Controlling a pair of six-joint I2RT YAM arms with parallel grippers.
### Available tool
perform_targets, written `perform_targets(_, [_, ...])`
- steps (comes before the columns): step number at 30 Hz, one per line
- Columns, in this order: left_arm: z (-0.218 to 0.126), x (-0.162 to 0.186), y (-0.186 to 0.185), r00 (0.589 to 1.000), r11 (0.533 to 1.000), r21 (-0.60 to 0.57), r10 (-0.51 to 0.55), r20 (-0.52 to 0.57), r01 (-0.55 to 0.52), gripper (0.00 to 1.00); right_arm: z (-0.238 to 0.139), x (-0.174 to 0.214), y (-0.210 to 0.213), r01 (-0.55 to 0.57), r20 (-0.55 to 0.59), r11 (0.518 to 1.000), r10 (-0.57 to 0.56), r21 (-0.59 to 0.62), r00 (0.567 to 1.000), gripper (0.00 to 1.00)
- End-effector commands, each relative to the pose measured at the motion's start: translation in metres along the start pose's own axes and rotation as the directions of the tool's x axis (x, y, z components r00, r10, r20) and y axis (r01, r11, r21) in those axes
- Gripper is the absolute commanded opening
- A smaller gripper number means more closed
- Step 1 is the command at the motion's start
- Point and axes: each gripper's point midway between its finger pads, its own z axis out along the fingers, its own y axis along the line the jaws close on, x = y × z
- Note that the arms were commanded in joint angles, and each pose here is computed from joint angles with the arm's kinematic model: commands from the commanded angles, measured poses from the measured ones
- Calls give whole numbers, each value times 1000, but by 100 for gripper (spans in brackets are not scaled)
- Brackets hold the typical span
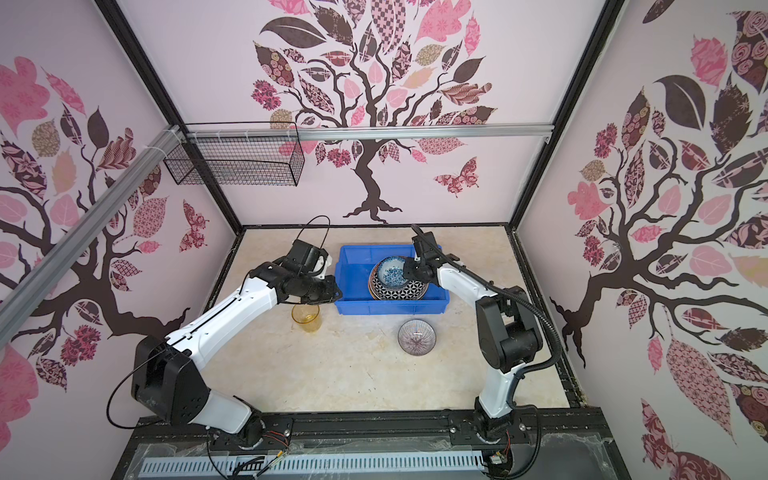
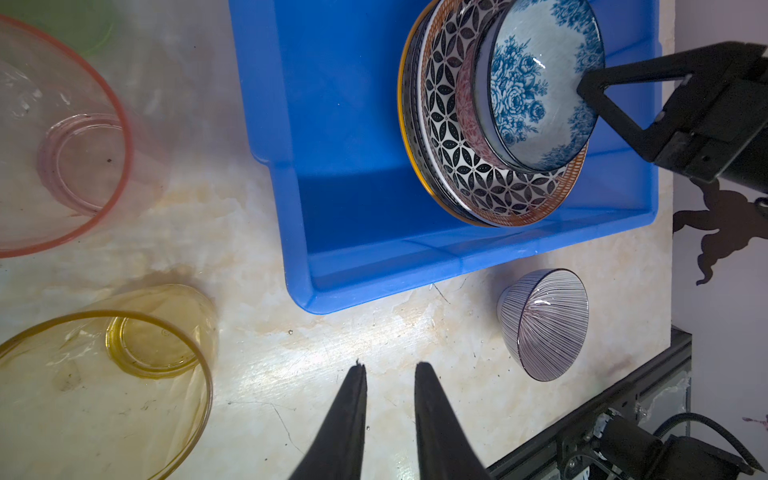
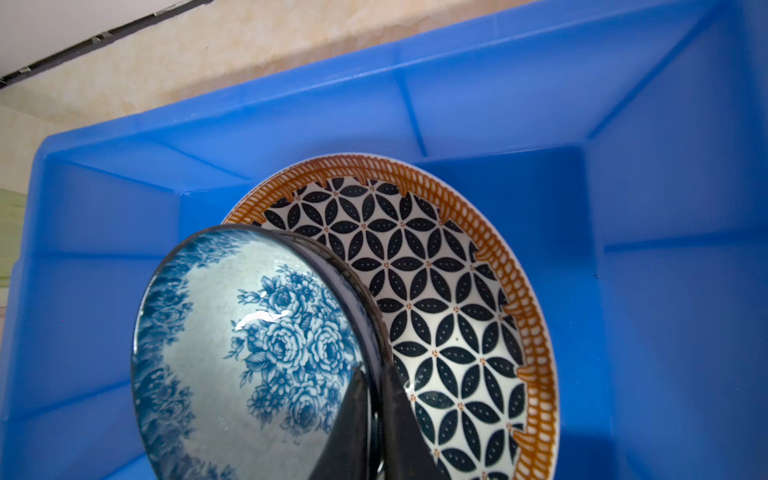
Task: Place the mixed dishes into the plastic bin
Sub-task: 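Lower the blue floral bowl into the leaf-patterned bowl with the right gripper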
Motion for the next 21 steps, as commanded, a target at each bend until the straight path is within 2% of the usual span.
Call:
perform_targets(1, [4,3,2,1000,1000,6,5,-18,-5,25,-2,-8,1,-8,5,1000,8,2,1000,17])
perform_targets(9, [1,4,0,1000,1000,13,7,-20,-6,25,-11,-9,2,-9,12,1000,9,3,1000,20])
perform_targets(18, [0,7,5,1000,1000,-8,5,-23,-5,25,-36,-16,6,-2,55,1000,3,-18,998,31])
perform_targets(21, [0,9,7,1000,1000,-16,5,-25,-6,25,-50,-17,10,8,69,999,-5,-40,998,38])
